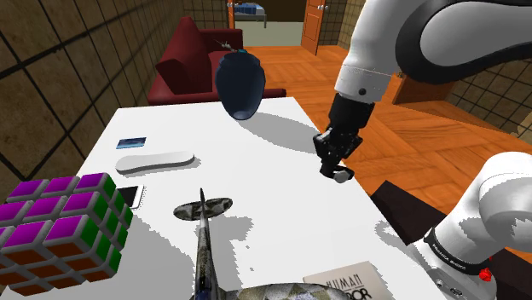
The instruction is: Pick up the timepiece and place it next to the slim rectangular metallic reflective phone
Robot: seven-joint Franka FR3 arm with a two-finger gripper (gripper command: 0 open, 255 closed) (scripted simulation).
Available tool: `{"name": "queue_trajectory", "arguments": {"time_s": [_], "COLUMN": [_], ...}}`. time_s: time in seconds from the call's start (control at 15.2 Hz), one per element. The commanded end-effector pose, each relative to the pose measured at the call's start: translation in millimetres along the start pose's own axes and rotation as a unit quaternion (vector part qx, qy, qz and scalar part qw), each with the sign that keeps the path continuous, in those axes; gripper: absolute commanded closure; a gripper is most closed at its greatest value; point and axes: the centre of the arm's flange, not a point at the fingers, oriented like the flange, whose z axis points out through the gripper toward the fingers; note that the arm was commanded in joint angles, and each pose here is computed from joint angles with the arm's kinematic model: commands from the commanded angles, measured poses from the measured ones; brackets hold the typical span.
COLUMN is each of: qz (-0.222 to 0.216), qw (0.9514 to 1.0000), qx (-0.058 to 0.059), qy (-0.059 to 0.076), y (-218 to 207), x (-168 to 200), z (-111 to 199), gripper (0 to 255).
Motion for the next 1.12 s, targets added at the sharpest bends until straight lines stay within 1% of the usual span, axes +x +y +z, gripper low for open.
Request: {"name": "queue_trajectory", "arguments": {"time_s": [0.0, 1.06], "qz": [0.0, 0.0], "qw": [1.0, 1.0], "qx": [0.001, 0.001], "qy": [0.0, 0.0], "y": [-24.0, -211.1], "x": [12.3, 103.8], "z": [2.9, 37.8], "gripper": [255, 255]}}
